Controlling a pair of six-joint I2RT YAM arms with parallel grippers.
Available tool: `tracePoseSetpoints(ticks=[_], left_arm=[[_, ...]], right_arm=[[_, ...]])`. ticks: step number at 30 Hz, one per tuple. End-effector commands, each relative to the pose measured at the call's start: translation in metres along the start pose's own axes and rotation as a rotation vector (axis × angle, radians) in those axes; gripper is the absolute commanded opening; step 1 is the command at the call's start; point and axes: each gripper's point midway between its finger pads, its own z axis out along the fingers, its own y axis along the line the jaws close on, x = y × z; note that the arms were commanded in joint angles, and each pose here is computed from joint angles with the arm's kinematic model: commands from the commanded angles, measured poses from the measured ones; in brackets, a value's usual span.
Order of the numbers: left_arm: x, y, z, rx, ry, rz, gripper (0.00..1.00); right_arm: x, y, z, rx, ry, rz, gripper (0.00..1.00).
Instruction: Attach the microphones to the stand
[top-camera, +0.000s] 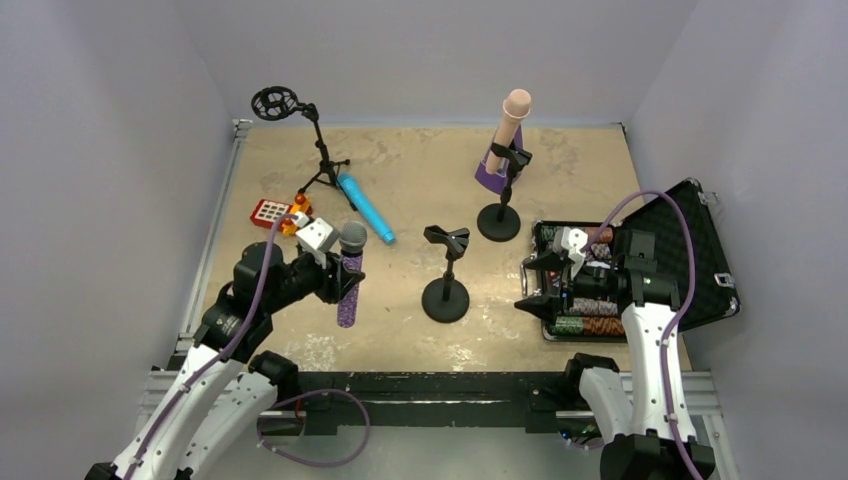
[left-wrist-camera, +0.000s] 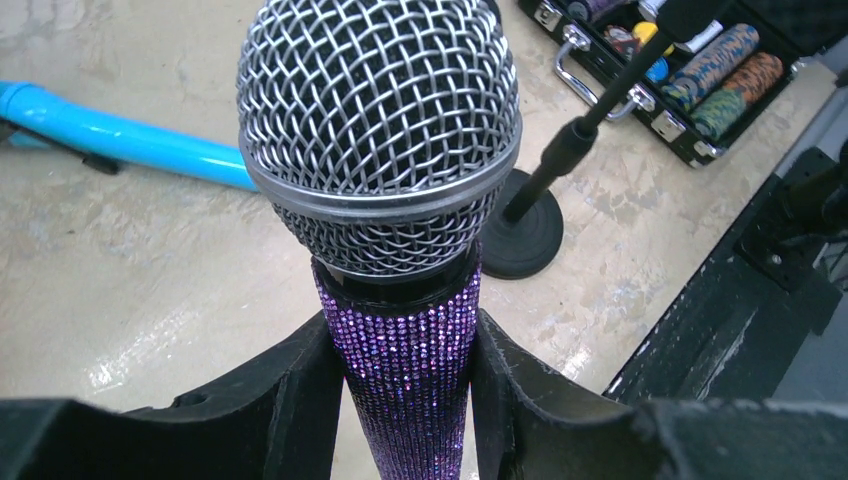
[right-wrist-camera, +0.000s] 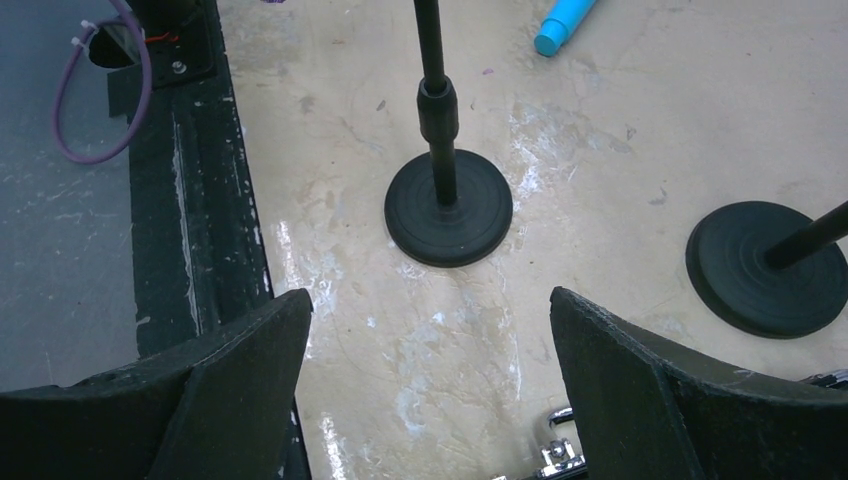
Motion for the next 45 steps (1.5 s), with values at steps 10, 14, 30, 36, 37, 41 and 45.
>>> tracePoseSetpoints(ticks=[10,14,30,36,37,41,45], left_arm=[[-0.017,-0.030,0.002,0.199,-0.116,0.136,0.00],[-0.018,-0.031,0.000,0.201,-0.125,0.143,0.00],[-0.018,-0.033,0.000,0.213,-0.128,0.147,0.00],[-0.018,-0.033,0.000,0.217,-0.126,0.147,0.00],[-0.018,-0.034,0.000,0.219,-0.125,0.147,0.00],[-0.018,-0.034,0.000,0.222,-0.126,0.147,0.00],[-0.018,-0.034,0.000,0.223,-0.126,0.147,0.00]], right_arm=[[-0.008,0.003,0.000,-0.027,-0.030,-0.054,0.93],[-0.007,0.002,0.000,-0.028,-0.029,-0.056,0.93],[-0.005,0.004,0.001,-0.041,-0.034,-0.063,0.93],[-0.005,0.005,0.001,-0.046,-0.038,-0.068,0.93],[-0.005,0.005,0.001,-0.046,-0.039,-0.069,0.93],[-0.004,0.005,0.001,-0.047,-0.039,-0.069,0.93],[-0.005,0.005,0.001,-0.048,-0.041,-0.071,0.93]])
